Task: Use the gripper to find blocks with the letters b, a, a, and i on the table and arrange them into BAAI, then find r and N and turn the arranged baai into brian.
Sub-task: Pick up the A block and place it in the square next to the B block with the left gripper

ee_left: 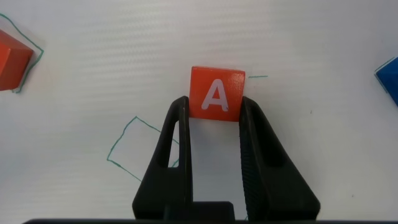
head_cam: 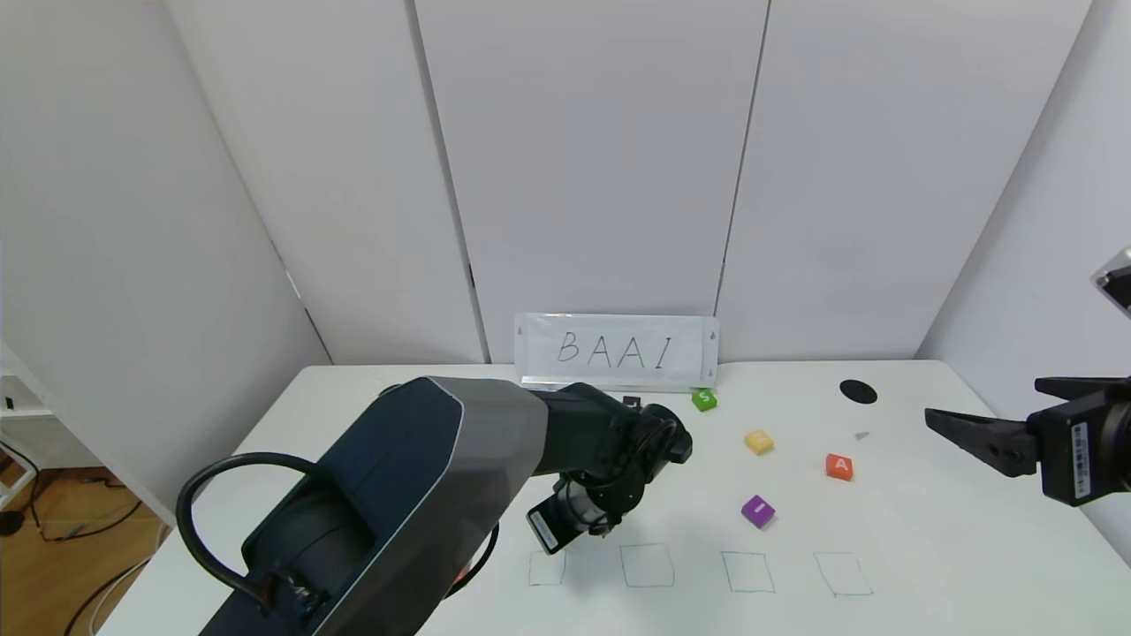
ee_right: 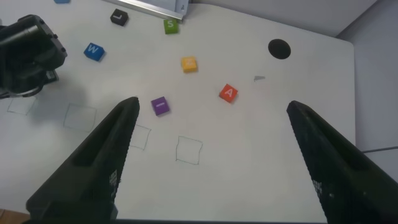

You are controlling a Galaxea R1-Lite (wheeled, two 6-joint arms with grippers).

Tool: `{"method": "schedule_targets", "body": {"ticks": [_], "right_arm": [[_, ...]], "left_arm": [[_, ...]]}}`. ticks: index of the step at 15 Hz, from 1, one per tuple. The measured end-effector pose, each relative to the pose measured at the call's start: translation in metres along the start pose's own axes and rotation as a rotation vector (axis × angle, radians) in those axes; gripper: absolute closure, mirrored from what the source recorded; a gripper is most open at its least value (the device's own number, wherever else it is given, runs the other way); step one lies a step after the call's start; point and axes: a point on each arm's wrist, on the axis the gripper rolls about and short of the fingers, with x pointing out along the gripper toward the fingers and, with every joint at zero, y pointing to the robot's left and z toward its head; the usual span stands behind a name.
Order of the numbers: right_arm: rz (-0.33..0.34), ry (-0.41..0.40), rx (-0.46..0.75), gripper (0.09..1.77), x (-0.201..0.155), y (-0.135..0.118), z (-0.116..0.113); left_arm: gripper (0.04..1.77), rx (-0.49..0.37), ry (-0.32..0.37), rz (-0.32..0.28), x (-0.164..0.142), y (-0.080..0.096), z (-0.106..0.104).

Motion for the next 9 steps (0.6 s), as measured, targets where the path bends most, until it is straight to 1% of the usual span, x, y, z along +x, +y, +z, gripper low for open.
{"method": "schedule_targets", "body": {"ticks": [6,8,9], "right_arm": [[0.0,-0.001,0.0,0.15,0.0,0.0,0.0],[0.0,-0.003,0.0,0.15,-0.001,0.0,0.0],[0.0,-0.003,0.0,0.15,-0.001,0.0,0.0]], "left_arm": [[1.31,0.014,0.002,0.009,-0.001,0.002,0.0],[1.31,0.028,0.005,-0.002,-0.009,0.003,0.005],[1.31,0.053,0.007,-0.013,-0.015,0.003,0.008]]}}
